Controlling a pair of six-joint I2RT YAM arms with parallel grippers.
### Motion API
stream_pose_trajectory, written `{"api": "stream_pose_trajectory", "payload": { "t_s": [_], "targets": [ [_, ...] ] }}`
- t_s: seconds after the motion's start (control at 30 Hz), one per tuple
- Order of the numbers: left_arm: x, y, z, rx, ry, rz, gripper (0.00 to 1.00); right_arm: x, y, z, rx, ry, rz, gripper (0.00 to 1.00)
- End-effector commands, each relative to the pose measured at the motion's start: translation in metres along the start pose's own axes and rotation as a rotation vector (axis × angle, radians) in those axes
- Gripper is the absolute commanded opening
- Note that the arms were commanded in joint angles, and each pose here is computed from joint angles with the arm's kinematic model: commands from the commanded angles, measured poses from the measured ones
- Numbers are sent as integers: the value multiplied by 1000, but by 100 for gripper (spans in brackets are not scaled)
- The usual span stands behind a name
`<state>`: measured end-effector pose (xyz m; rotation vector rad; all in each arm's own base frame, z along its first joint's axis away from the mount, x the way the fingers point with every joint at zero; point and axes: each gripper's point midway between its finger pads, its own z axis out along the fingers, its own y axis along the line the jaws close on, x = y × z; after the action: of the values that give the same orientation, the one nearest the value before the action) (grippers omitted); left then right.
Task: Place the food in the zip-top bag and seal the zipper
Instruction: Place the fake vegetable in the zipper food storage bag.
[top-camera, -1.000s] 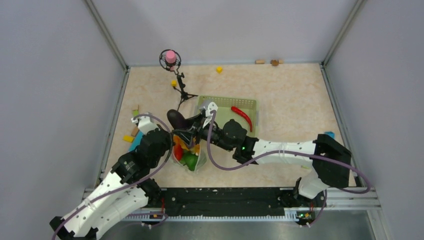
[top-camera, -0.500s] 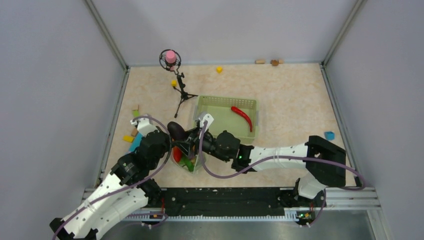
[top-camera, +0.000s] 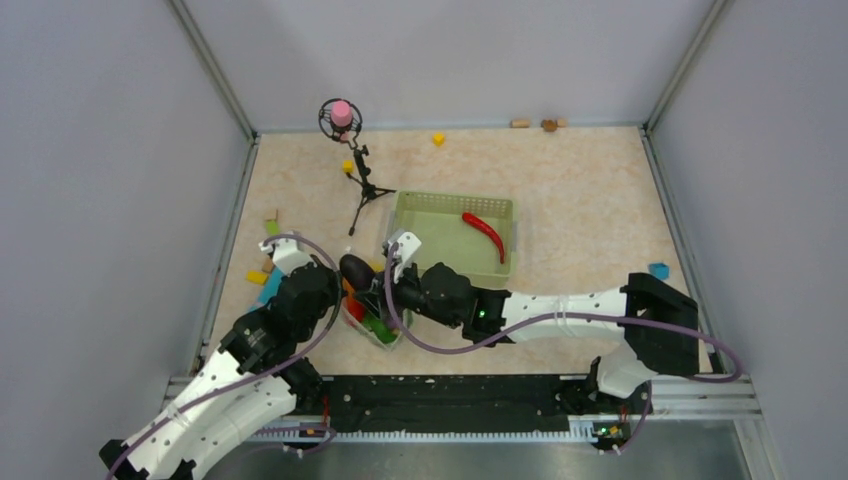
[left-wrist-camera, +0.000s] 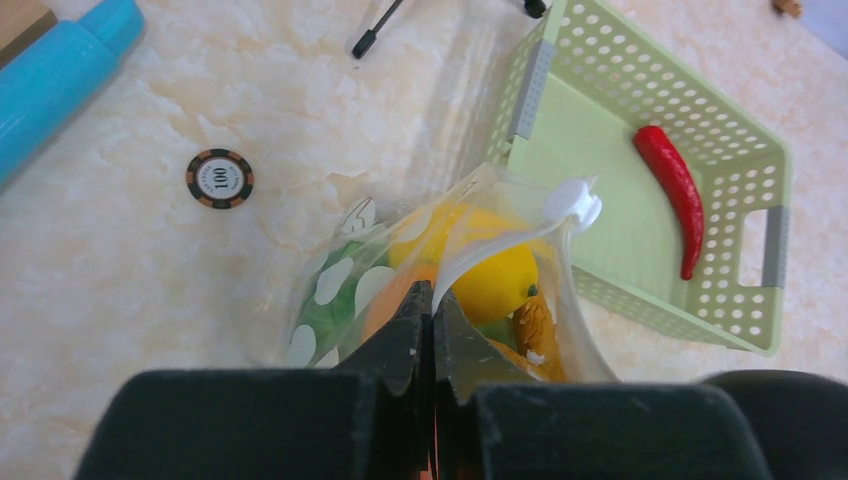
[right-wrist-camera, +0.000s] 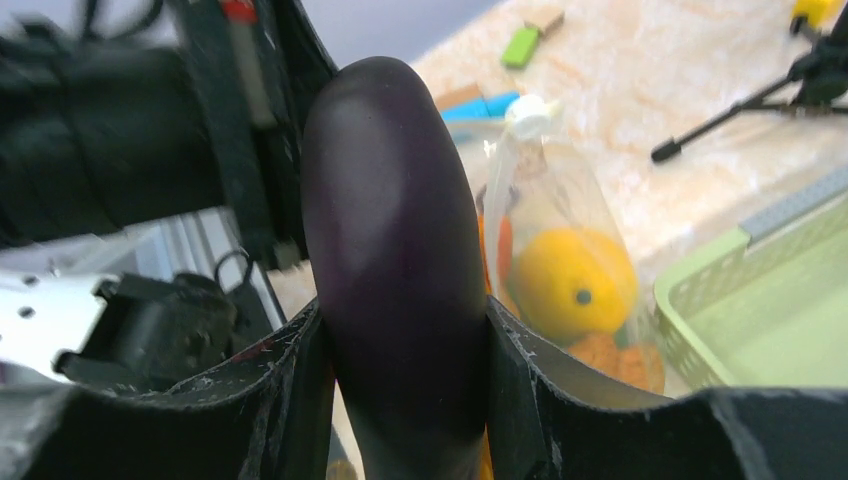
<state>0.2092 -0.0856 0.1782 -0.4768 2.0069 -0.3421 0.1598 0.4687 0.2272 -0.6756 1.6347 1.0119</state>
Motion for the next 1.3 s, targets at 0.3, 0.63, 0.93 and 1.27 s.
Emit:
{"api": "stream_pose_trajectory", "payload": {
  "t_s": [0.3,0.63,0.93,1.27],
  "targets": [
    [-20,-34,-7,160,-57,-85,0,-6,14,-16,-22,39,6,29],
    [-17,-40,-7,187,-37,-77,0,-24,24,-22,-68,26,-32,63],
    [-15,-42,-8,202,-29,-73,0,-37,14,-4,26,9,-50,61],
    [-17,-44,-14,231,-33,-81,0,-4,8,12,71,133,-63,31]
  ]
}}
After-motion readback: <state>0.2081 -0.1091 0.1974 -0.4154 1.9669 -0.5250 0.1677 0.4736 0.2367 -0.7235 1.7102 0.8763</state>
